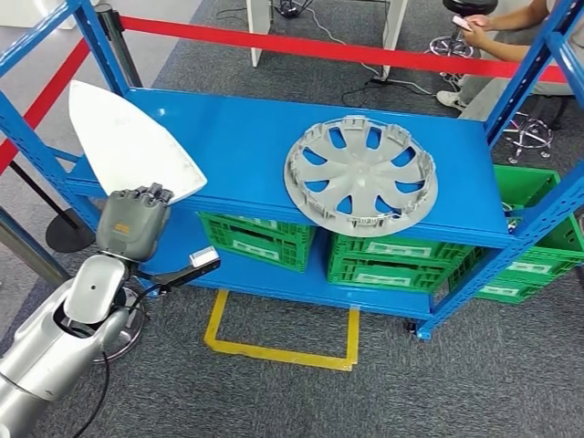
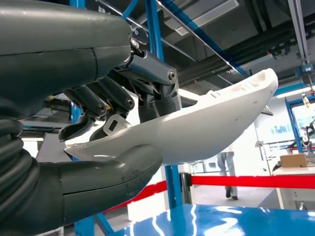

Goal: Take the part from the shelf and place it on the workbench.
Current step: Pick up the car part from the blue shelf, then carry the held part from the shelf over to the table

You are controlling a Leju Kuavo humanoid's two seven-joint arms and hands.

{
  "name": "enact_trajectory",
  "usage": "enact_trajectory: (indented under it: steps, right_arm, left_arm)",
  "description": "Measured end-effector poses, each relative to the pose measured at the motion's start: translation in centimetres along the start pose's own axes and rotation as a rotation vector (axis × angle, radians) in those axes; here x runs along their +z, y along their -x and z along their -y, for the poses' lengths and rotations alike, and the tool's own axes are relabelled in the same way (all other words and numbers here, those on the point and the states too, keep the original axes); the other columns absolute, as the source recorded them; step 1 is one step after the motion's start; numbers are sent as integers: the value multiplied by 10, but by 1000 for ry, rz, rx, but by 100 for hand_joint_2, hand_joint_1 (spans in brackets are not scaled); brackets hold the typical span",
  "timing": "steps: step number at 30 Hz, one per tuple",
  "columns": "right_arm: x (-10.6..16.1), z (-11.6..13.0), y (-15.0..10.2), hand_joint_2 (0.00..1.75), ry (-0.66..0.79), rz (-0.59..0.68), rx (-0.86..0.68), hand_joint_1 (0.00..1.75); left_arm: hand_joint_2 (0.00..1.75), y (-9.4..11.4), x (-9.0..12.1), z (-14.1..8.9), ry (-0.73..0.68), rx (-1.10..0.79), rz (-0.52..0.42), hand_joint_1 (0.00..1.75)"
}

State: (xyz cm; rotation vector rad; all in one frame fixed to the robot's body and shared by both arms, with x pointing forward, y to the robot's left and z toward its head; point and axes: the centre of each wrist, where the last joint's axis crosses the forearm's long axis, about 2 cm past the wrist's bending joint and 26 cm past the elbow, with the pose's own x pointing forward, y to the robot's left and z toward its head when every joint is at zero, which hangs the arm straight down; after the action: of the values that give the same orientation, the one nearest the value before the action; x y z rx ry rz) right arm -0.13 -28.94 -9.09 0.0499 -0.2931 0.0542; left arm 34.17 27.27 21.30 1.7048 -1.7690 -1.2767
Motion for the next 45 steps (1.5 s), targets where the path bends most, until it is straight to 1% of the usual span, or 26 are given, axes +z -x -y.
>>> enact_trajectory:
  steps: [11, 16, 18, 21, 27, 37, 45]
  right_arm:
    - [1, 0, 3, 0, 18, -17, -1, 0]
    - [1, 0, 2, 0, 38, -28, 3, 0]
    - [0, -3, 2, 0, 71, -47, 7, 0]
    - [-4, -13, 3, 0, 107, -71, 11, 0]
    - [-10, -28, -4, 0, 69, -64, 4, 0]
    - [-12, -33, -9, 0, 46, -58, 3, 0]
    - [-14, -38, -11, 0, 50, -70, 7, 0]
  left_arm:
    - [175, 8, 9, 7, 40, -12, -34, 175]
    - [175, 17, 12, 9, 50, -19, -60, 175]
    - [175, 20, 16, 11, 57, -19, -70, 175]
    - [175, 26, 23, 14, 71, -22, -84, 175]
    - [175, 35, 35, 19, 99, -29, -105, 175]
    - [175, 49, 44, 21, 116, -54, -126, 175]
    - [175, 53, 48, 23, 127, -58, -136, 175]
